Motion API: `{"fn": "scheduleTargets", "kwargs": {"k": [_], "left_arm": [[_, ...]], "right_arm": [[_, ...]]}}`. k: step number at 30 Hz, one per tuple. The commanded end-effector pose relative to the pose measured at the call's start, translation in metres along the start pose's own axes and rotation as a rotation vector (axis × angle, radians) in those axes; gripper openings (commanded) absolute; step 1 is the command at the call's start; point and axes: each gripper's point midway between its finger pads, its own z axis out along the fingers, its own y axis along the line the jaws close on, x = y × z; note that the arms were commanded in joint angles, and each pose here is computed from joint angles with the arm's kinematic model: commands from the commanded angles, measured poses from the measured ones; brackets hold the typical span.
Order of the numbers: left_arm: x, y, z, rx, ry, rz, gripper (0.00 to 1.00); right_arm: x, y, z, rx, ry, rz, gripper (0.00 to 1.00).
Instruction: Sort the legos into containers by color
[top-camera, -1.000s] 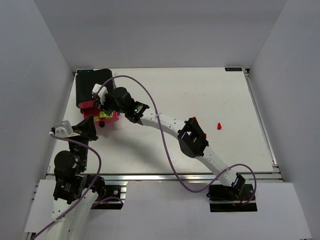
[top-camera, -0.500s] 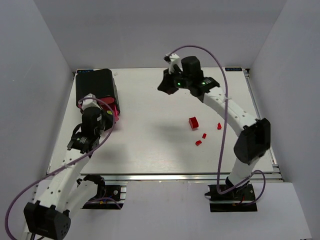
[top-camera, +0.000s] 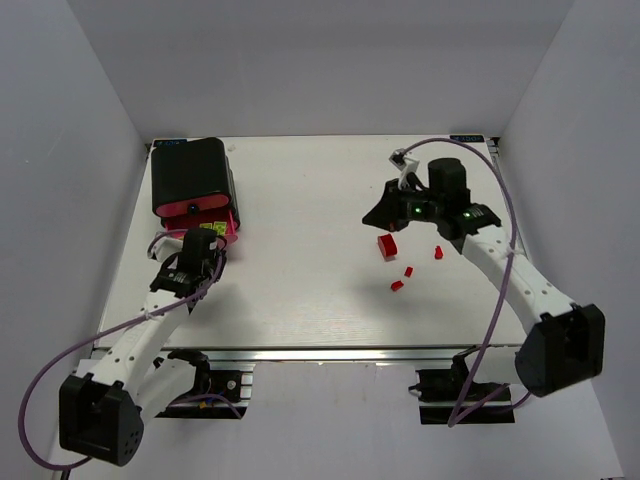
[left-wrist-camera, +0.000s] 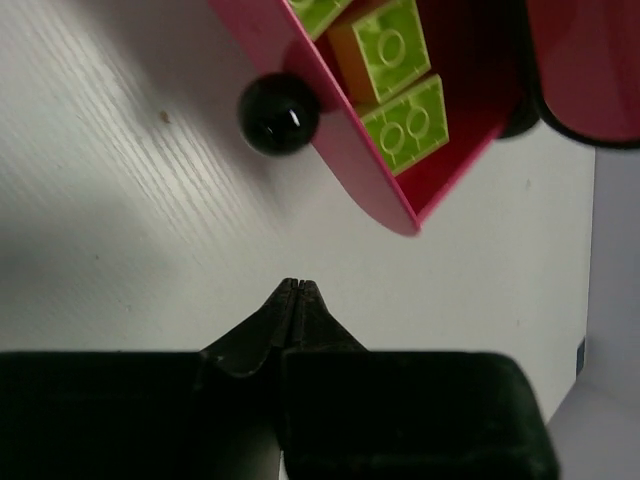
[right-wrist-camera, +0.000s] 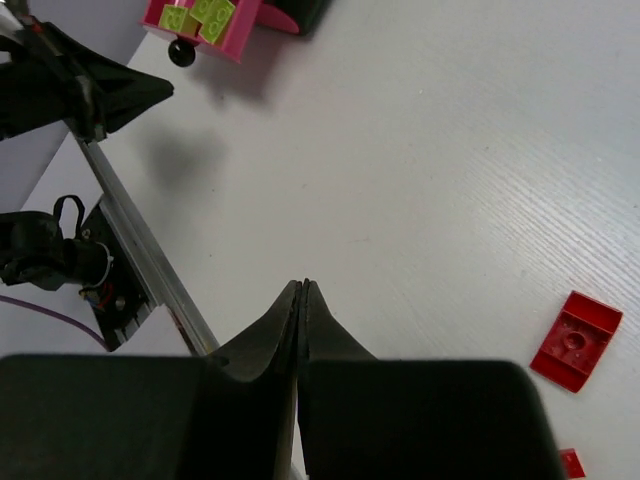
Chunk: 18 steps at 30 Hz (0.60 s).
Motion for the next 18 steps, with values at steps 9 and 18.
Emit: {"fn": "scheduleTargets", "kwargs": {"k": [9, 18], "left_arm": [[-0.023, -0.003, 0.044, -0.084, -0.195, -0.231, 0.24], [-0.03, -0.015, 0.061, -0.071, -0.238, -0.235, 0.57]], "right_arm": [[-0.027, 0.017, -0.041, -0.063, -0.186, -0.129, 0.0], [-0.025, 0.018, -0.045, -0.079, -0.193, -0.149, 0.0]]}}
